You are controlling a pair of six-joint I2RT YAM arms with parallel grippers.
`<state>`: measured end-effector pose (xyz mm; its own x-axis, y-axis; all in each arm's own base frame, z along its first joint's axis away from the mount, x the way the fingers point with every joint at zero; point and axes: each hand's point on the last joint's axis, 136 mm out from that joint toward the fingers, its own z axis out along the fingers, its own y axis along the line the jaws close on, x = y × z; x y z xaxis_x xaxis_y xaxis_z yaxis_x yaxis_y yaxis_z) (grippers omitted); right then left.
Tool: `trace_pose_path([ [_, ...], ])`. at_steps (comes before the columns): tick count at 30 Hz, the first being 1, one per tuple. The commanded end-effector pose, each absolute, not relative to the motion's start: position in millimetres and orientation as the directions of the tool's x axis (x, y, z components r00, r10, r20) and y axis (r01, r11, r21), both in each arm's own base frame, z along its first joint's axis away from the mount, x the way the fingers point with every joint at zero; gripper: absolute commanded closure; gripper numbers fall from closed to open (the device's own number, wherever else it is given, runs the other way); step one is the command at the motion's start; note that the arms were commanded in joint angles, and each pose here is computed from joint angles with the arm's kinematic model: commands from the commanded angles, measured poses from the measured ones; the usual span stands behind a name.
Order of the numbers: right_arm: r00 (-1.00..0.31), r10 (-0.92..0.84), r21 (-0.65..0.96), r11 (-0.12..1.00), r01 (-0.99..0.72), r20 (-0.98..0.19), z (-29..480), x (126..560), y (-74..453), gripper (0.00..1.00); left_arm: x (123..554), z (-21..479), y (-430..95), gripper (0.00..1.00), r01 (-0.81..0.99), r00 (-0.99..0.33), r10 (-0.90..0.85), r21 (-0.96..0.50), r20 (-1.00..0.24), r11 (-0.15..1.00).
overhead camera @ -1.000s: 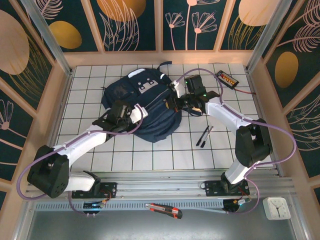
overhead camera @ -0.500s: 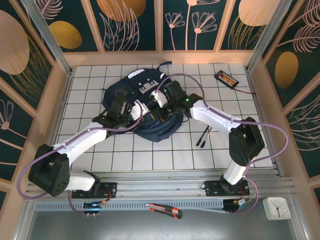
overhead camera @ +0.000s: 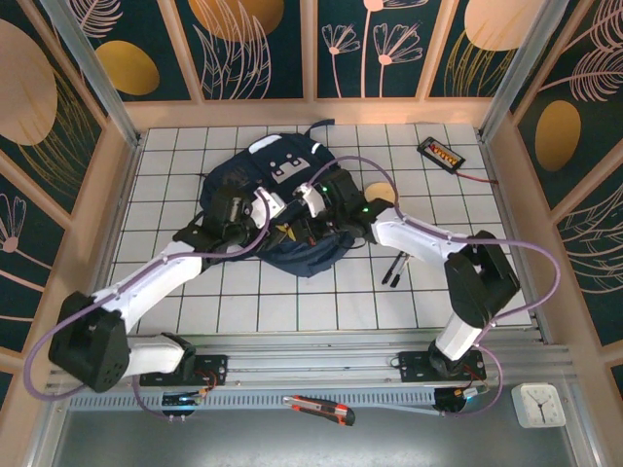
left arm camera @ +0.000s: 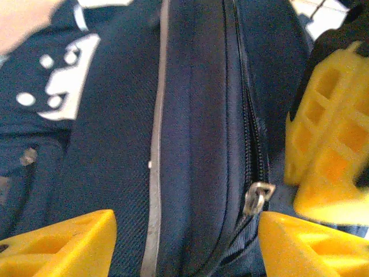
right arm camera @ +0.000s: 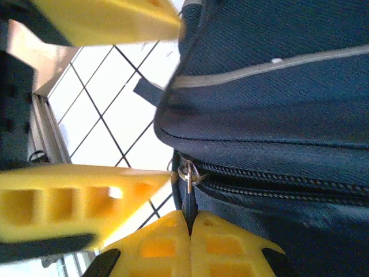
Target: Pack the student bag
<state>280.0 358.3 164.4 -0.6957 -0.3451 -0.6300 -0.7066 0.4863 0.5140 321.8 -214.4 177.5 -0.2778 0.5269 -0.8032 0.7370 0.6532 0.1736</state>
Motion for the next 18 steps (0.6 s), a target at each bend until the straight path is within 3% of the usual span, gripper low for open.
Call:
trace_pose_path([
  [1, -0.65, -0.263, 0.503, 0.454, -0.736, -0.713, 209.8, 286.3, 340.1, 1.0, 324.6, 205.0, -198.7, 0.33, 0.672, -0.264, 0.442, 0.165, -0.857, 0.722],
  [5, -0.65, -0.259, 0.489, 0.481, -0.728, -0.714, 211.0, 288.0, 321.5, 1.0, 335.5, 206.9, -179.7, 0.34, 0.581, -0.442, 0.222, -0.089, -0.869, 0.809],
  [9, -0.652, -0.261, 0.49, 0.481, -0.727, -0.711, 209.2, 282.7, 319.7, 1.0, 350.4, 208.7, -184.0, 0.29, 0.503, -0.553, 0.117, -0.218, -0.825, 0.836],
  [14, -0.645, -0.253, 0.478, 0.493, -0.727, -0.721, 207.3, 279.5, 318.3, 1.0, 354.5, 212.0, -203.5, 0.29, 0.597, -0.584, 0.228, -0.222, -0.779, 0.771],
  [18, -0.628, -0.245, 0.46, 0.497, -0.736, -0.739, 212.0, 285.1, 317.6, 1.0, 325.9, 207.6, -197.7, 0.3, 0.759, -0.407, 0.451, -0.018, -0.794, 0.651],
])
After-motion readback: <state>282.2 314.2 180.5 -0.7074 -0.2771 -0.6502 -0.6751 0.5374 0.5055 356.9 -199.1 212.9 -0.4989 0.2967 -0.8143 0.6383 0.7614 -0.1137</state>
